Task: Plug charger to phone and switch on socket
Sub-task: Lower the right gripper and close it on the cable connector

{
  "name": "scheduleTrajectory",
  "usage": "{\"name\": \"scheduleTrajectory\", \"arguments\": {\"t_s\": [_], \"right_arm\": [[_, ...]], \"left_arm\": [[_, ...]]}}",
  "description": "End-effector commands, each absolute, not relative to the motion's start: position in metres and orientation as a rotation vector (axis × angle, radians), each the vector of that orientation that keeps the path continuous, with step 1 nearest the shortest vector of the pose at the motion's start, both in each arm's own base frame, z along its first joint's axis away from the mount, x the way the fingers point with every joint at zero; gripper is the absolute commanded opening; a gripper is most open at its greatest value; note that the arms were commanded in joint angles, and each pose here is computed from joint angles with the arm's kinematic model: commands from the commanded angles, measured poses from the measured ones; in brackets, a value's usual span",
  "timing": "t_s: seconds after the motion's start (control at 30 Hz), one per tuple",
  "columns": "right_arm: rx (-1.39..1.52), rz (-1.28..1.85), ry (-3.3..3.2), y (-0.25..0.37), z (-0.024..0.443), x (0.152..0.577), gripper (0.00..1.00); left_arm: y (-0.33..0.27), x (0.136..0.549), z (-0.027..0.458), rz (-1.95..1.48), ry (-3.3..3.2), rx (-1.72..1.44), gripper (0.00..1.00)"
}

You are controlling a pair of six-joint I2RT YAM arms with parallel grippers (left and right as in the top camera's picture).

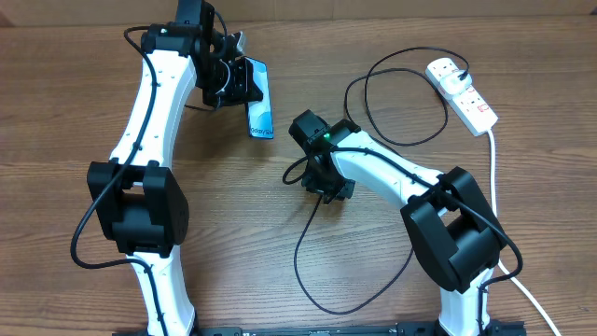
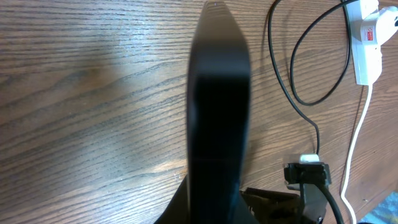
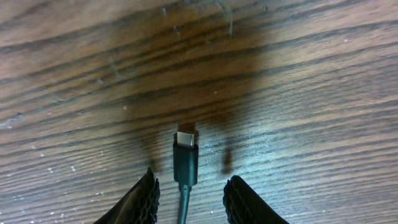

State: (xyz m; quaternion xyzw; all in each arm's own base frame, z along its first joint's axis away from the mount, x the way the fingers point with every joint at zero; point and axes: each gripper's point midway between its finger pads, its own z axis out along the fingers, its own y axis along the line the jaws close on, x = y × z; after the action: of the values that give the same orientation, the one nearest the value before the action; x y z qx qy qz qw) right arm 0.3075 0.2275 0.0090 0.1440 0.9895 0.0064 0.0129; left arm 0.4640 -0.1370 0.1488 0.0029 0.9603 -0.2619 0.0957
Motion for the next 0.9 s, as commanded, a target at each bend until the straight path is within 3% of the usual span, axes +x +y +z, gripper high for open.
{"name": "scheduleTrajectory", "arguments": {"t_s": [0.0,0.87], "right_arm": [[0.453,-0.006,3.113,0.2254,-0.0018,0.3017,0.35],[0.455,-0.023,3.123,0.2223,-0.0054,0.2977,0.26]], "left_arm": [[-0.1373,0.4673,0.1645,-0.794,2.802,0.011,0.04],[-0.1373,0.4673,0.1645,-0.794,2.802,0.011,0.04]]}}
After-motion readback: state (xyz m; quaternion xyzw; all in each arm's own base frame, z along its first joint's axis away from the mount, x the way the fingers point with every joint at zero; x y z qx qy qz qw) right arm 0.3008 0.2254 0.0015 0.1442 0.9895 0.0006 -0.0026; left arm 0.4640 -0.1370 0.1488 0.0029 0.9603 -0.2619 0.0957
